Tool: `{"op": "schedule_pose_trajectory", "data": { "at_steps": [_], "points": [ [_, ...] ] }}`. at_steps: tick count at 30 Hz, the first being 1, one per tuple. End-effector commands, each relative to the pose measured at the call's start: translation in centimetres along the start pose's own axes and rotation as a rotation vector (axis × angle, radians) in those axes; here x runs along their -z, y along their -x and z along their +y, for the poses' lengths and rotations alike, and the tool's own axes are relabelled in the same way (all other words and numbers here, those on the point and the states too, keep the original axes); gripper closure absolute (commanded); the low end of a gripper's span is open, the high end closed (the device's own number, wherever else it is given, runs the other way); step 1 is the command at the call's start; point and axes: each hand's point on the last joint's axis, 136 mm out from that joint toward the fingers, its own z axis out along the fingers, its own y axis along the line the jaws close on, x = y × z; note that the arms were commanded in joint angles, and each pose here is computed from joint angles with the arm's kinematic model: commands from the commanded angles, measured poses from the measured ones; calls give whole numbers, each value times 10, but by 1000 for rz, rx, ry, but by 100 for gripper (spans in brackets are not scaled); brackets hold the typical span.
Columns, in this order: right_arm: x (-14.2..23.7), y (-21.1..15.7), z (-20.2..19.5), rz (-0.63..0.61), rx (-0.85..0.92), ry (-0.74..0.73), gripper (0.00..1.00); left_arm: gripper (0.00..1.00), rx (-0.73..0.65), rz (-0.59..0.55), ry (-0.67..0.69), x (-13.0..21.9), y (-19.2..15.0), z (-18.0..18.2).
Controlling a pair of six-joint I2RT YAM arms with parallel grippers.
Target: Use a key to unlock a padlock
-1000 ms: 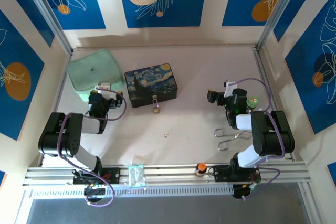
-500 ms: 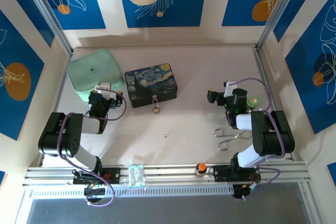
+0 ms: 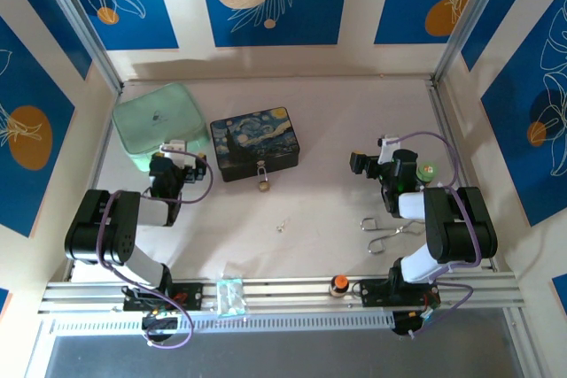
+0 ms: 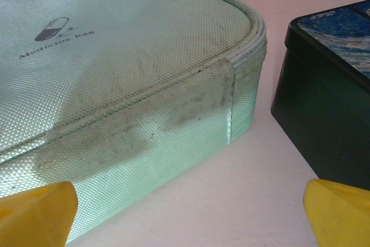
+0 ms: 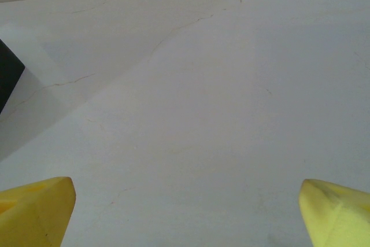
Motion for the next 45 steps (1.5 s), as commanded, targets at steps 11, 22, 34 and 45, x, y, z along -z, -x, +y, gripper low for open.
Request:
{"op": "schedule_pose_trajectory", "data": {
  "at_steps": [11,22,34,45],
  "points": [
    [26,67,15,95,-104,-8,1,1,253,-57,230,61,49,48],
    [92,72,74,332,-622,342,1,1,614,-76,-260,129,85,-23],
    [128,-30,171,636,-296,121,5,1,547,368,-537,168,37,-110],
    [121,-113,272,779,-152,26,23,1,442,528,-666,191,9,-179]
  ]
}}
